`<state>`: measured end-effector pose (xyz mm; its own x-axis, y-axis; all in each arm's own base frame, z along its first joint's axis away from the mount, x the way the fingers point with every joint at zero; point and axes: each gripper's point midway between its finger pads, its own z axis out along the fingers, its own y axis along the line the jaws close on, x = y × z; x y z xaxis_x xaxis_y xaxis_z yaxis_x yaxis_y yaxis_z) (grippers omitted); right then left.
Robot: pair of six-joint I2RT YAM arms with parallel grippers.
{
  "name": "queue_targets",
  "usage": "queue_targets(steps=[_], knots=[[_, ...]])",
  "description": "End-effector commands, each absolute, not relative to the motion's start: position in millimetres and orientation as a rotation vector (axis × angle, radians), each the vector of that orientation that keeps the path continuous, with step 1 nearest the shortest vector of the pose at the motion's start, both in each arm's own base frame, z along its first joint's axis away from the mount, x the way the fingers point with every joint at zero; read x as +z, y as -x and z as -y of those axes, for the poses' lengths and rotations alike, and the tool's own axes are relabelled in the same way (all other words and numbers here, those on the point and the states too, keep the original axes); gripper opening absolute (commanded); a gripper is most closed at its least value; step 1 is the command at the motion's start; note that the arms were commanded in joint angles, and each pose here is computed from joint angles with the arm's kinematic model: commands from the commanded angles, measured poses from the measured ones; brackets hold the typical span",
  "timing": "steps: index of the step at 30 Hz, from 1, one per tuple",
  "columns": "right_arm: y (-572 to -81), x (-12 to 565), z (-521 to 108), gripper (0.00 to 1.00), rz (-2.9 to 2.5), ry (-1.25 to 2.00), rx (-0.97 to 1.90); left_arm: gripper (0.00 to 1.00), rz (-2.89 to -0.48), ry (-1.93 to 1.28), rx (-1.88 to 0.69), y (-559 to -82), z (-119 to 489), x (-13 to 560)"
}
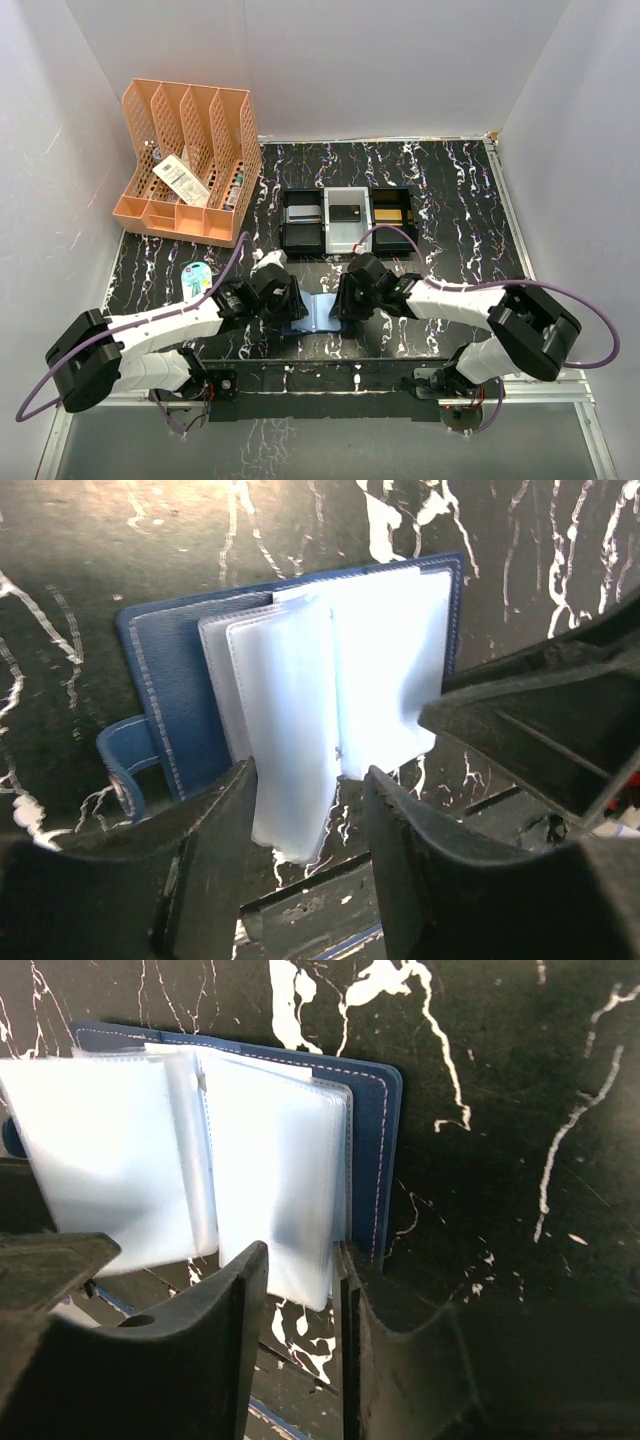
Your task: Take the credit cards out of the card holder
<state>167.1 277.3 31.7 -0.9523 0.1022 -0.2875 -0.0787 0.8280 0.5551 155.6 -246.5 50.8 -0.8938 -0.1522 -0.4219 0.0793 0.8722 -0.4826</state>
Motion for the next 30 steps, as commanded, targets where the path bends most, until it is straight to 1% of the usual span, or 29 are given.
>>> queue_targets(steps=[1,3,7,8,10,12,13,17,22,26,28,30], knots=[[-190.3,65.3,-277.2,0.37,-2.579,-0.031,0.795,0.5,-2.608,0.06,-0.463,-157.4,213.9,56.7],[-200.5,81.5,-270.8,0.47,-2.52,-0.049,0.752,0.56,-2.591,0.053,-0.431,-159.3,207.0,64.0],[-217.4,110.2,-258.9,0.61,-2.401,-0.081,0.694,0.62,-2.544,0.049,-0.384,-165.1,196.6,81.2],[-220.7,117.7,-257.4,0.64,-2.373,-0.094,0.695,0.65,-2.534,0.044,-0.381,-166.3,195.5,85.7],[-226.2,130.6,-255.2,0.66,-2.322,-0.051,0.682,0.72,-2.516,0.041,-0.358,-169.6,191.7,93.7],[-231.6,141.6,-251.5,0.68,-2.277,-0.03,0.661,0.92,-2.499,0.05,-0.32,-173.1,185.4,99.9],[-234.4,145.9,-248.6,0.69,-2.253,-0.024,0.644,0.98,-2.486,0.05,-0.303,-175.8,182.8,103.2],[-243.4,162.6,-239.3,0.79,-2.158,0.015,0.598,0.99,-2.427,0.068,-0.258,-187.6,171.8,120.3],[-250.7,189.7,-230.6,0.87,-2.026,0.053,0.584,0.99,-2.375,0.094,-0.223,-198.9,152.7,139.3],[-260.0,209.8,-207.7,0.96,-1.933,0.0,0.488,0.99,-2.35,0.165,-0.233,-207.9,131.2,153.5],[-266.1,220.4,-195.5,0.97,-1.869,0.007,0.418,0.99,-2.317,0.195,-0.229,-213.5,120.6,161.6],[-270.4,233.8,-189.6,0.97,-1.792,0.132,0.334,0.99,-2.278,0.207,-0.197,-219.8,110.0,170.9]])
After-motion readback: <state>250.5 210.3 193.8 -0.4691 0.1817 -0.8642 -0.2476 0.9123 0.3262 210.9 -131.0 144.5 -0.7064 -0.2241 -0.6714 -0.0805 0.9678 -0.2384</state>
